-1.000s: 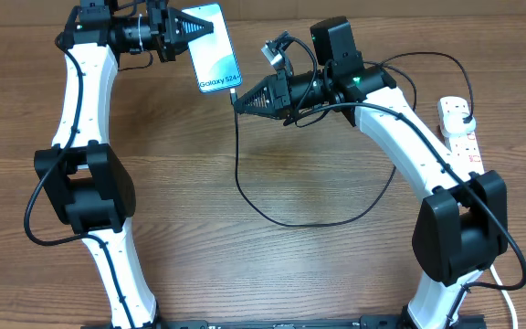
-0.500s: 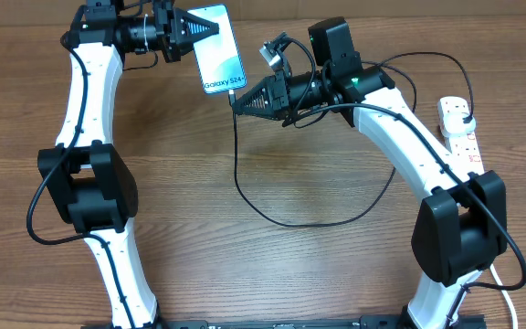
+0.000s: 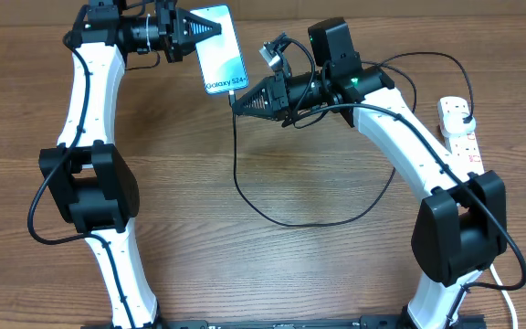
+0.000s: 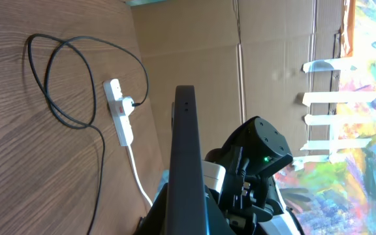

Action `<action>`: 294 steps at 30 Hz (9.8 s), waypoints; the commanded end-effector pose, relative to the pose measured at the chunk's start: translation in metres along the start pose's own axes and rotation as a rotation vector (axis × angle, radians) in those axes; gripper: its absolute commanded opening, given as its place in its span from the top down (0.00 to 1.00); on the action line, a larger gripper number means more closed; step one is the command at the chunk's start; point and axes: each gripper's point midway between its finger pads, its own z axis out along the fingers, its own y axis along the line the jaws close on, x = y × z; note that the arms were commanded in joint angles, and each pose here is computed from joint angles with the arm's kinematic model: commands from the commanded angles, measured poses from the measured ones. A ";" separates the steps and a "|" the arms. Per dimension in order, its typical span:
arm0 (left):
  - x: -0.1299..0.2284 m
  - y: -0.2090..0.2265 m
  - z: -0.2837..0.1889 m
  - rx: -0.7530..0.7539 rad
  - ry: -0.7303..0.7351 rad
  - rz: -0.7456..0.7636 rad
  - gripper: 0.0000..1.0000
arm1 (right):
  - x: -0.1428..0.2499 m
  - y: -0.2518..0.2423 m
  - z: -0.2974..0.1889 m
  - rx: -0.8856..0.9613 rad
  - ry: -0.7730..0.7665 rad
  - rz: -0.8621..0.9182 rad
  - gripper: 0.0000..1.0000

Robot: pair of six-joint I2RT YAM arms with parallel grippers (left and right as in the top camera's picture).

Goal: Plug charger to phone and switch on socket

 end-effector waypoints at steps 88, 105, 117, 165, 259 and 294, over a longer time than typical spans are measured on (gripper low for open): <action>0.001 -0.007 0.008 -0.004 0.010 0.062 0.96 | -0.009 -0.006 0.003 0.081 -0.053 -0.030 0.96; -0.007 0.093 -0.024 -0.552 -0.182 -0.083 0.96 | -0.007 -0.084 -0.012 0.530 -0.155 0.055 0.96; -0.002 0.138 -0.120 -0.835 -0.325 -0.251 0.96 | -0.006 -0.104 -0.008 0.661 -0.168 0.042 0.60; 0.014 0.142 -0.137 -0.852 -0.291 -0.289 0.96 | -0.016 -0.265 0.089 0.552 -0.124 0.258 0.57; -0.029 -0.050 -0.027 0.054 -0.006 -0.123 0.96 | -0.025 0.048 0.002 0.066 -0.095 -0.266 0.96; -0.044 -0.044 -0.038 0.028 -0.095 -0.115 0.96 | -0.027 0.061 0.000 0.008 -0.091 -0.325 0.96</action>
